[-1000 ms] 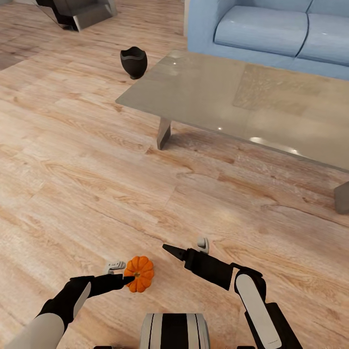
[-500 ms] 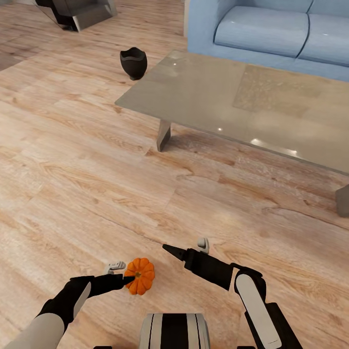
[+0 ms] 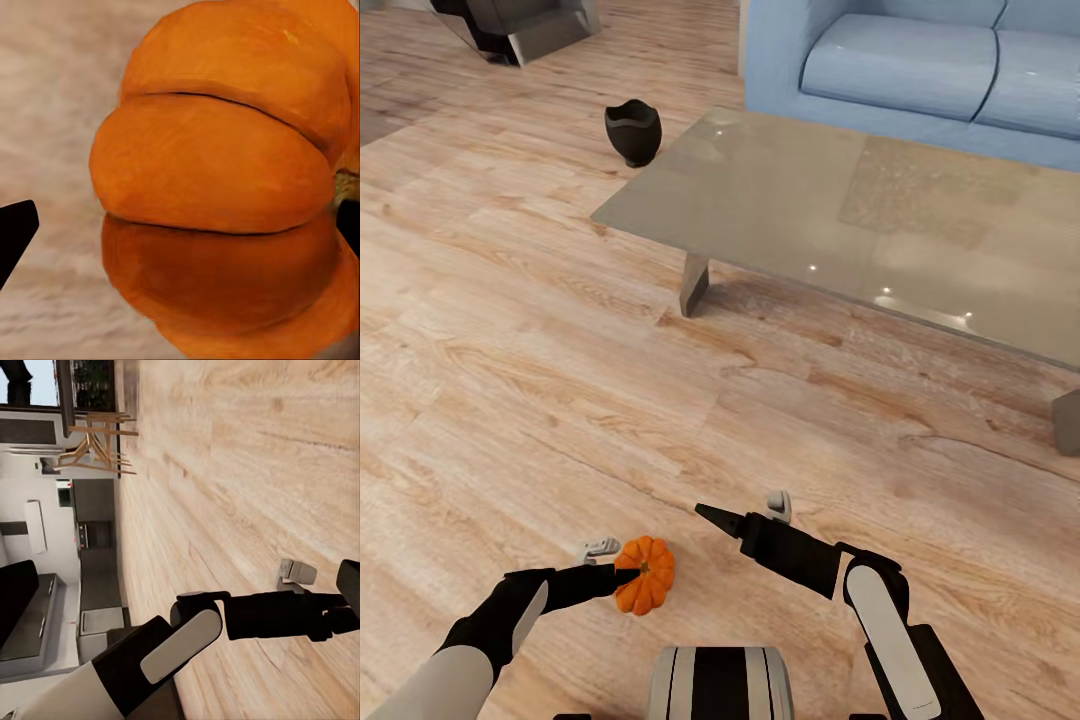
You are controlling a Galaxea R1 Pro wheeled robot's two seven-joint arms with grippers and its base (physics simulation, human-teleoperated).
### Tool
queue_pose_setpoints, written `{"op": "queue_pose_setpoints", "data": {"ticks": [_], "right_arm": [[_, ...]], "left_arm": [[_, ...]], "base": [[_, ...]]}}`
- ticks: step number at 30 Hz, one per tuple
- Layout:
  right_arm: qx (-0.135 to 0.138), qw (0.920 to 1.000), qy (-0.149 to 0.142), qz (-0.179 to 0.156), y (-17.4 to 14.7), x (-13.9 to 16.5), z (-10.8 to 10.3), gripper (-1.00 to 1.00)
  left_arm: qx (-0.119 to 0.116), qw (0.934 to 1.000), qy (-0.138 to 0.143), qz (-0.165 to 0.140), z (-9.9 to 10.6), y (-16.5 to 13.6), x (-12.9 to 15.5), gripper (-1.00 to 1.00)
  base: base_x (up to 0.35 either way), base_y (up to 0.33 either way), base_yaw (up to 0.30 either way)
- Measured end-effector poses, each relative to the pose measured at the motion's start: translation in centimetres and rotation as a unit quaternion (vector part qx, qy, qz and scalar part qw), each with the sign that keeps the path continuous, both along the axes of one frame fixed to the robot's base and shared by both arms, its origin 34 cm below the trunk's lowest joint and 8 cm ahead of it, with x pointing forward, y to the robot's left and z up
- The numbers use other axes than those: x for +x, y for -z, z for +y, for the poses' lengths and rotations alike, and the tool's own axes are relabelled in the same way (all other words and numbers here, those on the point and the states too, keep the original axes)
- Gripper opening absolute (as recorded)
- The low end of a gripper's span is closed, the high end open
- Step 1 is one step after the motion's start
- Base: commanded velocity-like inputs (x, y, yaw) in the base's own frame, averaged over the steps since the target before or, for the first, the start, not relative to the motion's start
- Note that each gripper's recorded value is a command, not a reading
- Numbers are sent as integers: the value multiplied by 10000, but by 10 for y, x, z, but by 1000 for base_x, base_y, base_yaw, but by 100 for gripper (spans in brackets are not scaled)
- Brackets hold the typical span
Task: Place each of the two pumpkins and all three candles from the living room inside a cabinet in the living room (use any cabinet), then make sure every cabinet is closed, and position the cauldron so it is next to a table in the living room.
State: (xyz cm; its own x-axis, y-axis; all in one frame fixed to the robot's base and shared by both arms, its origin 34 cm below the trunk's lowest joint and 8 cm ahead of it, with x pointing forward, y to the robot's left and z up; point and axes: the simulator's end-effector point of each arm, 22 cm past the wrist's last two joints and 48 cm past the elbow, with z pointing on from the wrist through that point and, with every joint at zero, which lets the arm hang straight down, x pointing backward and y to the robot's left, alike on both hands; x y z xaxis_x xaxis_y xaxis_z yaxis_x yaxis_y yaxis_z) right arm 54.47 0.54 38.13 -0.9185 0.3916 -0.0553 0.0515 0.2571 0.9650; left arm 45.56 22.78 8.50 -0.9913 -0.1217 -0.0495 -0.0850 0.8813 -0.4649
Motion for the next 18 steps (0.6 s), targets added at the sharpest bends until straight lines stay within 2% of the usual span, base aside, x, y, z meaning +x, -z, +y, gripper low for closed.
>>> {"op": "queue_pose_setpoints", "data": {"ticks": [17, 18], "right_arm": [[0, 10000, 0, 0, 0, 0, 0, 100], [0, 10000, 0, 0, 0, 0, 0, 100]], "left_arm": [[-28, 10000, 14, -6, -1, 0, 0, 100], [-28, 10000, 13, -7, -1, 0, 0, -100]], "base": [[0, -18, 0], [0, 0, 0]]}}
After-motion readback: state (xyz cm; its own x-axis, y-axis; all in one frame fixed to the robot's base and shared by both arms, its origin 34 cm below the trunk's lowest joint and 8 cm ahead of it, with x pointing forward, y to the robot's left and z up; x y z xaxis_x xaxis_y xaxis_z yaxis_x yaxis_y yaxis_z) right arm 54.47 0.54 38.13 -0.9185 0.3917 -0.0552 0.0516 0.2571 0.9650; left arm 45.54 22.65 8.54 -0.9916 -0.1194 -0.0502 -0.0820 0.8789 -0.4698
